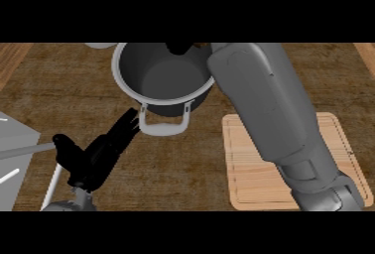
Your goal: Pick the sweet potato from the cutting board and place it in the pot
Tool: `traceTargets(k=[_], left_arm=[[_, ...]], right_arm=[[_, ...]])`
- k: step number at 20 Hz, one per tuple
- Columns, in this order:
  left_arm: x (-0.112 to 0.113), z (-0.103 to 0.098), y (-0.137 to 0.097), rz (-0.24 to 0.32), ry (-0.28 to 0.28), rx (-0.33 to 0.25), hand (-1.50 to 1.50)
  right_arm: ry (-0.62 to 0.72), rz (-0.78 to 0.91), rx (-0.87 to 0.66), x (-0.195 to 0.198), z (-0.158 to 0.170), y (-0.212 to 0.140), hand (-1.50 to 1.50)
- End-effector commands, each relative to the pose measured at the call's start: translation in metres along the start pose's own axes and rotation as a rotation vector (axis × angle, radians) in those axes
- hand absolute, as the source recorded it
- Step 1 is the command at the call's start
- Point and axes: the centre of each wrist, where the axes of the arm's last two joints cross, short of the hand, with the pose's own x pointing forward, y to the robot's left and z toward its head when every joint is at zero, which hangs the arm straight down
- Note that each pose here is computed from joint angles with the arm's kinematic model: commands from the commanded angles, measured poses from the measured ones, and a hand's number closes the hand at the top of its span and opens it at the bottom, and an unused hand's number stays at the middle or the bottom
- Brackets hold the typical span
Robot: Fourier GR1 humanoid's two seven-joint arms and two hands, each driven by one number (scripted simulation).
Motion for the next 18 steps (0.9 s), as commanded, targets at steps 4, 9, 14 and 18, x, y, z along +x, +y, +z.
traceTargets(k=[4, 9, 14, 18], left_arm=[[-0.011, -0.006, 0.001, -0.024, 0.001, -0.027, 0.00], [0.003, -0.014, 0.000, -0.028, -0.004, -0.066, 0.00], [0.005, -0.016, -0.024, -0.027, -0.032, -0.109, 0.00], [0.012, -0.024, -0.029, -0.028, -0.015, -0.120, 0.00]], right_arm=[[0.000, 0.002, 0.006, -0.009, -0.031, 0.039, 1.50], [0.027, -0.078, -0.019, -0.012, -0.037, 0.054, 1.50], [0.056, -0.040, 0.051, -0.035, -0.039, 0.077, 1.50], [0.146, -0.193, 0.026, -0.046, -0.038, 0.082, 1.50]])
